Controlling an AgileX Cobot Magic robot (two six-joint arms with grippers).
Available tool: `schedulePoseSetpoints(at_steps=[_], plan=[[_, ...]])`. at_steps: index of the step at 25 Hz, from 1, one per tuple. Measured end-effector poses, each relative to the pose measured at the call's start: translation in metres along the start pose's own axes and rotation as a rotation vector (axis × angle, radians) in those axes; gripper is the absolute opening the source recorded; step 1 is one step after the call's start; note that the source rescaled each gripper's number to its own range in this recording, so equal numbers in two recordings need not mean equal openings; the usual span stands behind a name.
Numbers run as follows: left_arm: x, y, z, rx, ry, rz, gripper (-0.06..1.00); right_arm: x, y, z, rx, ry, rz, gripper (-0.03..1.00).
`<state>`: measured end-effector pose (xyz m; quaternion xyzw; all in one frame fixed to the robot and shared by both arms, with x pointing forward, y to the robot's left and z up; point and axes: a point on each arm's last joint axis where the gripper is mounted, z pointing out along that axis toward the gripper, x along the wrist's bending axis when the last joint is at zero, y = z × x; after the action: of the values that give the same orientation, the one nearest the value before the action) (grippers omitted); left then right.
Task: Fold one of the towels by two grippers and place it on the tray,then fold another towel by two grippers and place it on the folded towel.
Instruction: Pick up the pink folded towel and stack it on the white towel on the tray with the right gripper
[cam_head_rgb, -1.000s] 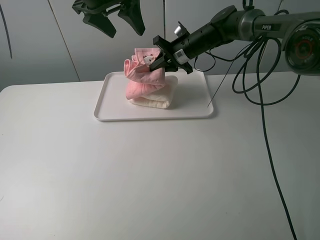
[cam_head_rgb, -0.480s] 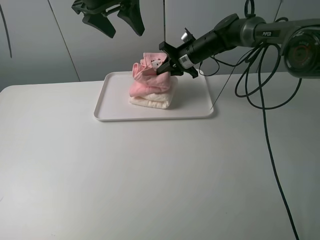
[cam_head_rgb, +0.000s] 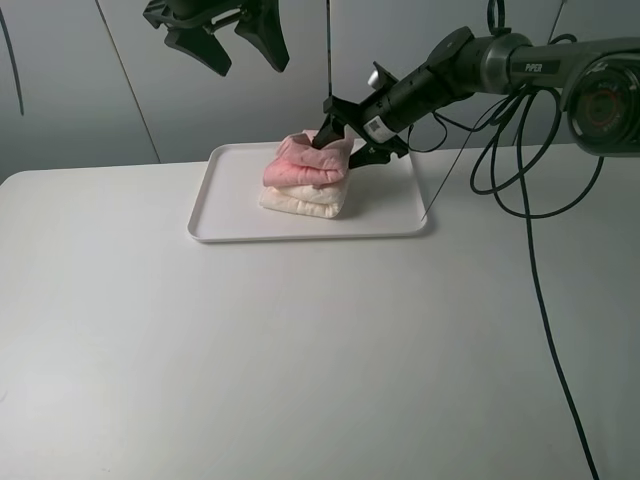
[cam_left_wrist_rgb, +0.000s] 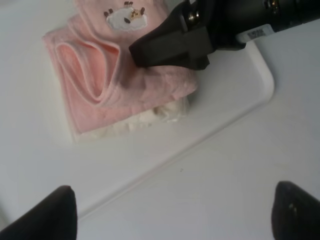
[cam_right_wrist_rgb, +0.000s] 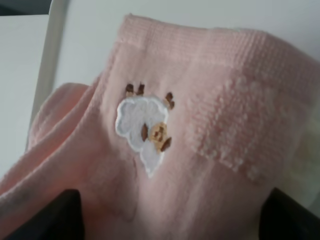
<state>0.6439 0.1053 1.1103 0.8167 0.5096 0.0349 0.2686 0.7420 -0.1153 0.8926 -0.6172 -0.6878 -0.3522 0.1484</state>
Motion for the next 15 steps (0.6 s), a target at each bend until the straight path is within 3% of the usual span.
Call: schedulePoseSetpoints(at_steps=[6,9,15], plan=[[0.0,0.0,0.0,0.0,0.0,0.0,1.0,0.004,-0.009,-0.002,0.1,0.032,-0.011,0.92],[0.0,0.0,0.0,0.0,0.0,0.0,1.0,0.014,-0.01,-0.016,0.147,0.022,-0.069,0.93],[0.002,0.0,-0.007,-0.01,0.04,0.018,1.0,0.045,0.003,-0.079,0.097,-0.182,-0.254,0.93]])
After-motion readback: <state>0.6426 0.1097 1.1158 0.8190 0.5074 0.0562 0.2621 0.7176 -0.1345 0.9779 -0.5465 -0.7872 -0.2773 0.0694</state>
